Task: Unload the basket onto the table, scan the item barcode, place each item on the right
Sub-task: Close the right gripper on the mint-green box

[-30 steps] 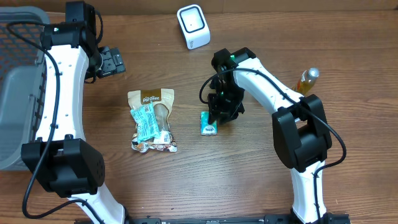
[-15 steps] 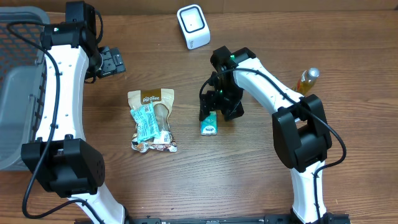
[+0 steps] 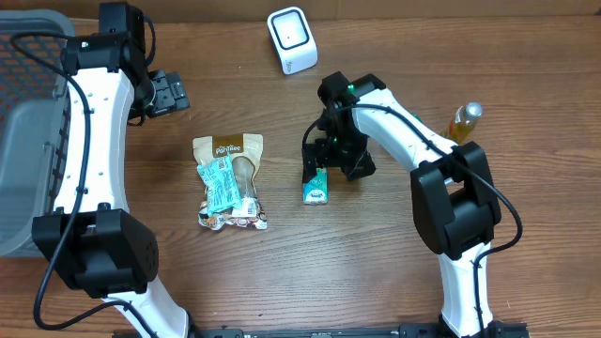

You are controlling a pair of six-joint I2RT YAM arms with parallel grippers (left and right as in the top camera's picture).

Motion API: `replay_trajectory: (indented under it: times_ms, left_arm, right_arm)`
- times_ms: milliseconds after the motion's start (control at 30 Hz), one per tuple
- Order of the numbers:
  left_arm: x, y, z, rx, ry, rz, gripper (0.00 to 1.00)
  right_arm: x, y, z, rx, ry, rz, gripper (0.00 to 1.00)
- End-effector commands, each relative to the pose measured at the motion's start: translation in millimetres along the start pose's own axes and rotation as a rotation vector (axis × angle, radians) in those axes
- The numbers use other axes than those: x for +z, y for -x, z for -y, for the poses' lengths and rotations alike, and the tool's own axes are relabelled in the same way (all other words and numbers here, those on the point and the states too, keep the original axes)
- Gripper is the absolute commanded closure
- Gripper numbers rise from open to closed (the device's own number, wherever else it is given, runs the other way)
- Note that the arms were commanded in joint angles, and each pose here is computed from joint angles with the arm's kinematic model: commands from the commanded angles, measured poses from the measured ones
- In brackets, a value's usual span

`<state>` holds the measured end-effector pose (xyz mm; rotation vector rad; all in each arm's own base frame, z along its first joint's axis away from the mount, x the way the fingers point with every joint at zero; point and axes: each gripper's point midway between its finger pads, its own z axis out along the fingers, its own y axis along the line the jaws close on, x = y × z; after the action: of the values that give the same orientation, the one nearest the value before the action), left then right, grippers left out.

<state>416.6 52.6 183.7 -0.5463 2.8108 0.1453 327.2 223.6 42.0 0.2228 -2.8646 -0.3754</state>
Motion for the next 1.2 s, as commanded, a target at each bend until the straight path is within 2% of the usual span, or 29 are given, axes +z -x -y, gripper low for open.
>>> replay_trajectory:
  times_ms: [0,133,200,267,300,367,500,567,633,800,1033,1167]
  left_arm:
    - [-7,4,4,0.015,-0.011,0.023,0.01]
    - [-7,4,4,0.016,-0.010,0.023,0.00]
    - [-7,4,4,0.016,-0.011,0.023,0.01]
    - [-7,4,4,0.016,-0.011,0.023,0.00]
    - [-7,4,4,0.015,-0.011,0.023,0.00]
    - [-7,4,4,0.015,-0.011,0.023,0.01]
    - [-7,4,4,0.016,-0.011,0.023,0.00]
    - [-7,4,4,0.016,-0.011,0.023,0.00]
    - [-7,4,4,0.015,-0.011,0.023,0.00]
    - [-7,4,4,0.016,-0.011,0.023,0.00]
    - [-7,4,4,0.016,-0.011,0.023,0.01]
    - [-7,4,4,0.016,-0.010,0.023,0.00]
  right_arm:
    - [-50,13,-8,-0.019,0.038,0.134,0.07]
    - [-76,5,-8,-0.027,0.024,0.187,0.13]
    - [-74,-3,-6,-0.017,0.017,0.157,0.27]
    - [-67,0,-4,-0.018,0.019,0.161,0.32]
    - [-65,2,-4,-0.021,0.023,0.169,0.29]
    - [-54,10,-5,-0.029,0.042,0.185,0.00]
    - [-43,11,-5,-0.028,0.064,0.170,0.00]
    - [-41,9,-4,-0.025,0.061,0.162,0.12]
    - [-38,7,-2,-0.021,0.054,0.154,0.37]
    - [-23,5,5,0.002,0.042,0.142,0.59]
    - [5,5,14,0.069,0.052,0.143,0.57]
    - [21,0,9,0.063,0.118,0.122,0.58]
